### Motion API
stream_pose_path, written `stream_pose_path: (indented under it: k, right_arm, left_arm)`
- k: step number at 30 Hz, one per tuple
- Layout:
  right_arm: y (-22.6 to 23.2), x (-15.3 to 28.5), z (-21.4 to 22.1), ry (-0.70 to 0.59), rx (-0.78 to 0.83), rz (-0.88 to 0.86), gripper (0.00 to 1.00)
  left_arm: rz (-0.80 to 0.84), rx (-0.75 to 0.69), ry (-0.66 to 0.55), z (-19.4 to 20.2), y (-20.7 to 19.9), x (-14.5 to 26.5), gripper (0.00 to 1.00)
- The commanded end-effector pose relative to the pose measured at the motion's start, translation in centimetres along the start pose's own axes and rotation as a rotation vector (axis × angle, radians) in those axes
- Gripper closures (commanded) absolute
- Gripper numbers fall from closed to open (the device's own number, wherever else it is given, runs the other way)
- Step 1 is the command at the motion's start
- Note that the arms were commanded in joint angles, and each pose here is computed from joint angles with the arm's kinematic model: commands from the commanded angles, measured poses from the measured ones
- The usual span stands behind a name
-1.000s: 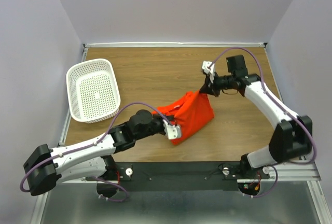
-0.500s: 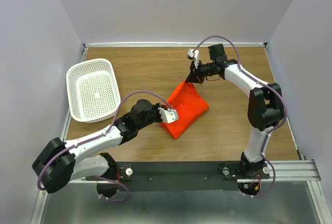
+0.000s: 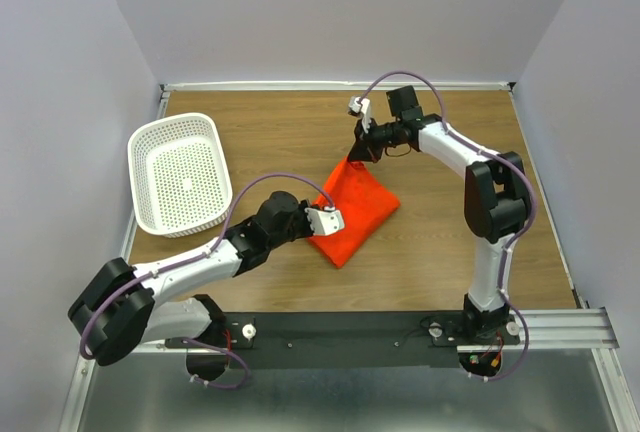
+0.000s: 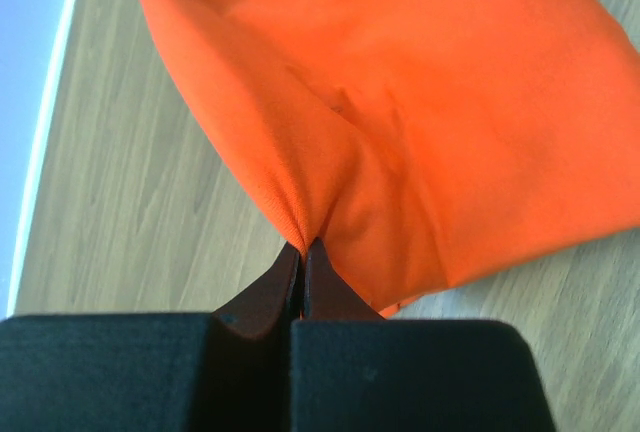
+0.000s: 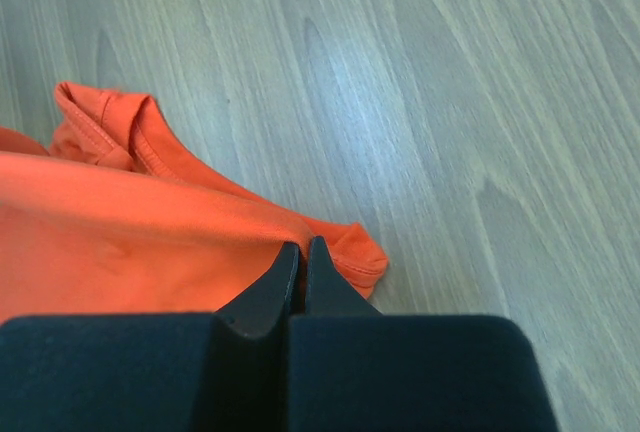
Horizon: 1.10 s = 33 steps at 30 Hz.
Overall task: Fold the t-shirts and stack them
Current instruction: Fold the tshirt
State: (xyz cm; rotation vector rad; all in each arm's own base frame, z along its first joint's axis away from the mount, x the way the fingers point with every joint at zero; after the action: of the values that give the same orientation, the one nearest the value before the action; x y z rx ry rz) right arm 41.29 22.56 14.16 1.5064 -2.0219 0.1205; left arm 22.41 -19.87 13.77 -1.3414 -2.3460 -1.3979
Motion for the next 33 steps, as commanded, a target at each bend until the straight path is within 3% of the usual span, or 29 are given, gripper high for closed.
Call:
stream_pose_path:
  k: [1,11,19,20,21,23,24,26,29,31,32,33]
  right_arm:
    - [-1.6,-0.4,-1.0,-0.022,0.032,0.065,1.0]
    - [-2.3,-1.4,-1.0,-0.016,0.015,0.084,0.99]
    - [-2.9,-3.3,-1.3,-0.006,0.0,0.113,0.87]
    - [-3.0,-3.5,-1.4,-0.008,-0.006,0.122,0.81]
    - [-3.3,-3.7,-1.5,-0.014,-0.008,0.135,0.77]
    - [-3.6,-3.8,-2.0,-0.034,-0.044,0.17,0.55]
    - [-4.1,-4.0,-2.4,-0.058,-0.071,0.212,0.4]
    - [-4.9,-3.5,-3.7,-0.107,-0.109,0.3,0.29]
    - [-6.4,-1.7,-5.4,-0.172,-0.175,0.501,0.26]
    - [-6.5,0.5,-6.2,-0.219,-0.215,0.578,0.25]
    - [-6.8,1.9,-5.9,-0.229,-0.243,0.579,0.25]
    - [-6.4,2.9,-5.8,-0.24,-0.259,0.564,0.25]
  left_arm:
    - [0.008,0.049,0.02,-0.3,0.3,0.2,1.0]
    - [-0.018,0.076,0.126,1.6,0.4,-0.3,1.0]
    - [-0.044,0.162,0.241,3.1,0.7,-1.1,1.0]
    - [-0.023,0.174,0.264,3.4,0.3,-1.1,0.99]
    - [-0.015,0.186,0.275,3.5,0.2,-1.2,0.94]
    - [-0.03,0.244,0.347,4.2,-0.2,-1.3,0.8]
    - [-0.046,0.263,0.398,4.8,-0.1,-1.2,0.64]
    - [-0.166,0.3,0.511,5.6,1.4,-0.6,0.51]
    - [-0.376,0.357,0.634,6.1,4.1,1.0,0.44]
    - [-0.474,0.423,0.606,4.8,6.1,2.0,0.39]
    - [-0.513,0.474,0.577,3.9,7.0,2.3,0.25]
    - [-0.525,0.482,0.558,3.3,7.7,2.7,0.24]
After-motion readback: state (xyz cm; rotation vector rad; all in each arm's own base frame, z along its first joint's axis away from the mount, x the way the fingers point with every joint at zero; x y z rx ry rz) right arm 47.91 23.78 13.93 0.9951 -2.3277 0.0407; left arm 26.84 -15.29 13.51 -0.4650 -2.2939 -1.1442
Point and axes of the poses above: each gripper's point midway between its finger pads, its own x axis back along the fingers, its own y axis along the line the jaws close on, z = x × y, the point moved 6 cm from there along x, back along the fingers, and after that the axes turned 10 degrees about -x, right-handed, at the moved point
